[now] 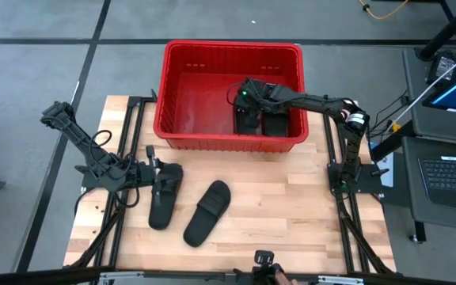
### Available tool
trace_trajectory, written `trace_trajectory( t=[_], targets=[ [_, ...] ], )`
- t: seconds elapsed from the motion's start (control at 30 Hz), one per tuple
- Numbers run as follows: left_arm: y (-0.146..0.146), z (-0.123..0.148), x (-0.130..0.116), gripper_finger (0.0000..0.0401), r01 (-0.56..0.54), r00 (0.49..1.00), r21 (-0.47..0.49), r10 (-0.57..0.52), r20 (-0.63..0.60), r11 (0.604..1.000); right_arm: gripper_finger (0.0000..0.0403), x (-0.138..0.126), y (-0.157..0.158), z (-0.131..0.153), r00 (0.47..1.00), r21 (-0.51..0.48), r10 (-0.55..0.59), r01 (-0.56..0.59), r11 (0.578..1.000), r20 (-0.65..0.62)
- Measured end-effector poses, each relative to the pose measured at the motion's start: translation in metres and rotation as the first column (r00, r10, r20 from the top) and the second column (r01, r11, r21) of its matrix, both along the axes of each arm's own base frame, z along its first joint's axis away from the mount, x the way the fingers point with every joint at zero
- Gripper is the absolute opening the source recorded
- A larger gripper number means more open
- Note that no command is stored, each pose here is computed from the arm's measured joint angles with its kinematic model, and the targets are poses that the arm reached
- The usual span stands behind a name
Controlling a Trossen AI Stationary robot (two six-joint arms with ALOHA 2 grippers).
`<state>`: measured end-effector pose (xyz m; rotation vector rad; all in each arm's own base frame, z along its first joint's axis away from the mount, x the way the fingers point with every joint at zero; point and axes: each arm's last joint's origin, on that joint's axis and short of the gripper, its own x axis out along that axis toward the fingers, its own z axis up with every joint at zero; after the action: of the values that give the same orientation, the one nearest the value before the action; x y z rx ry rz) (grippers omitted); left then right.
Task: Pick and place slides into bin
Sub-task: Put the right black slide into the red bin
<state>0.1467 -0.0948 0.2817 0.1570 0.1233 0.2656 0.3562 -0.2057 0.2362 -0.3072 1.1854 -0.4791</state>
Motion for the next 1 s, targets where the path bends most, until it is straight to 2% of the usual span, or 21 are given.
trace_trajectory(
  t=[0.7,0.83,1.0],
  targets=[
    [-0.0001,0.0000,0.0000,0.0127,0.002,1.000,-0.001,-0.002,0.000,1.000,0.0003,0.0002,0.0006,-0.0079,0.999,0.024,0.008,-0.007,1.000,-0.040],
    [0.0000,0.0001,0.0000,0.0127,0.002,1.000,-0.001,-0.002,0.000,1.000,0.0023,-0.0001,0.0007,-0.0084,0.999,0.026,0.006,-0.005,1.000,-0.045],
    [-0.0001,0.0000,0.0000,0.0127,0.003,1.000,-0.001,-0.003,0.000,1.000,0.0068,-0.0007,0.0002,-0.0094,0.998,0.024,0.005,-0.003,1.000,-0.056]
  ],
)
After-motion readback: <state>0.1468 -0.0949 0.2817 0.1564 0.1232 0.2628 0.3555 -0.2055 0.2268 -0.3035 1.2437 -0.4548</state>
